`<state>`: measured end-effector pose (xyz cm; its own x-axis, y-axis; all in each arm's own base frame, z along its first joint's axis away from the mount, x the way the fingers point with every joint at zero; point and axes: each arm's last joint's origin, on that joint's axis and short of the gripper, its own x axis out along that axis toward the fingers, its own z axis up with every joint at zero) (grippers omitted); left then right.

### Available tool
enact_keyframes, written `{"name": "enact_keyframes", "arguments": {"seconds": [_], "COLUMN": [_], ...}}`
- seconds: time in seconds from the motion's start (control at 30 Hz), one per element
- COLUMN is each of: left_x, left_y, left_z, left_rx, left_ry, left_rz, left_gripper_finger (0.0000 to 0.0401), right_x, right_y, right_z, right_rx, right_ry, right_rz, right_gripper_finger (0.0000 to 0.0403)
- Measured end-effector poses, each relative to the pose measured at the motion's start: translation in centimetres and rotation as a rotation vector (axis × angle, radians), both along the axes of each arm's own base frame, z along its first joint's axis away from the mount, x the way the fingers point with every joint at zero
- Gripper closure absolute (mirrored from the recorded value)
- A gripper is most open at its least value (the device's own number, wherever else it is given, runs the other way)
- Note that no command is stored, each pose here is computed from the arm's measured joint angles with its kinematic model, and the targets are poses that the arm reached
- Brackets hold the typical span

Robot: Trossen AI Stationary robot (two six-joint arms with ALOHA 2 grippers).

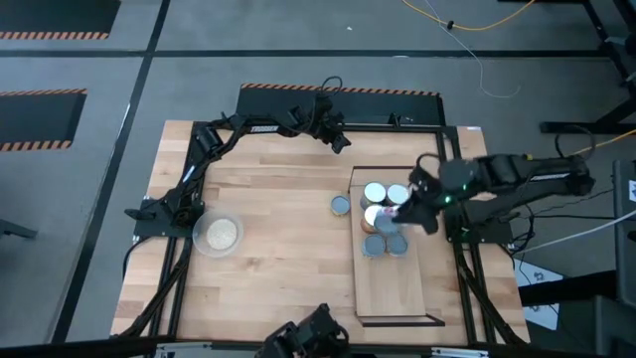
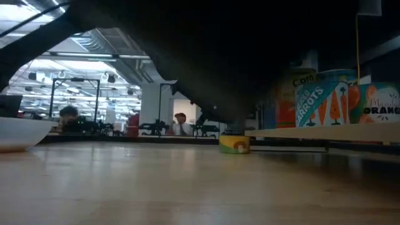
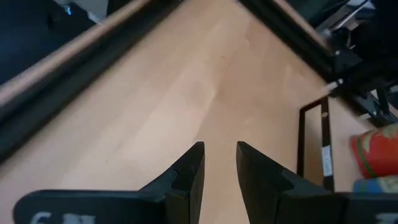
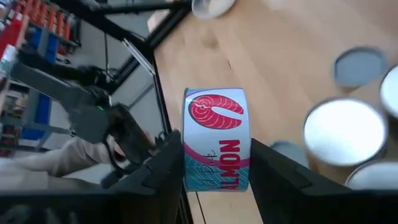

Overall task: Pick and place cans onto a shelf
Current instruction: Put the blue tuna can onto the shelf

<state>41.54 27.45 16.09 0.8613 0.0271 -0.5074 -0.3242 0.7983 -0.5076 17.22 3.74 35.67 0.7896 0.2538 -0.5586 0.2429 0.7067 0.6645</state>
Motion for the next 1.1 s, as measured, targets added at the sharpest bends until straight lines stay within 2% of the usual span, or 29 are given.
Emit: {"name": "enact_keyframes", "arguments": {"seconds": [0.1,0.17,0.37,0.47,0.63,0.83,0.97,1.1], "left_x": [-0.2,-0.3,-1.8,-2.5,-3.8,-3.0,-2.3,-1.7], "left_y": [-0.5,-1.0,-3.0,-5.5,-11.5,-19.2,-23.6,-27.4], "left_z": [1.5,2.9,8.4,11.2,15.1,16.5,16.5,15.9], "left_rx": [0.013,0.058,0.168,0.247,0.360,0.415,0.431,0.467], "left_ry": [0.020,0.016,0.060,0.116,0.239,0.243,0.218,0.221], "left_rz": [0.019,0.021,0.062,0.048,0.001,-0.159,-0.269,-0.329], "left_gripper_finger": [0.0315,0.0315,0.0315,0.0315,0.0315,0.0315,0.0315,0.0315], "right_x": [0.0,0.1,0.2,-0.1,-0.8,-1.1,-1.1,-0.9], "right_y": [1.7,2.9,5.6,6.6,7.5,7.9,8.0,8.2], "right_z": [-1.6,-2.6,-5.6,-7.3,-9.5,-10.6,-11.9,-13.2], "right_rx": [0.020,0.055,0.151,0.188,0.221,0.230,0.223,0.240], "right_ry": [0.034,0.021,-0.038,-0.033,0.022,0.049,0.054,0.031], "right_rz": [-0.003,0.013,0.036,0.031,0.002,0.002,-0.001,0.002], "right_gripper_finger": [0.0240,0.0240,0.0240,0.0240,0.0240,0.0240,0.0240,0.0240]}}
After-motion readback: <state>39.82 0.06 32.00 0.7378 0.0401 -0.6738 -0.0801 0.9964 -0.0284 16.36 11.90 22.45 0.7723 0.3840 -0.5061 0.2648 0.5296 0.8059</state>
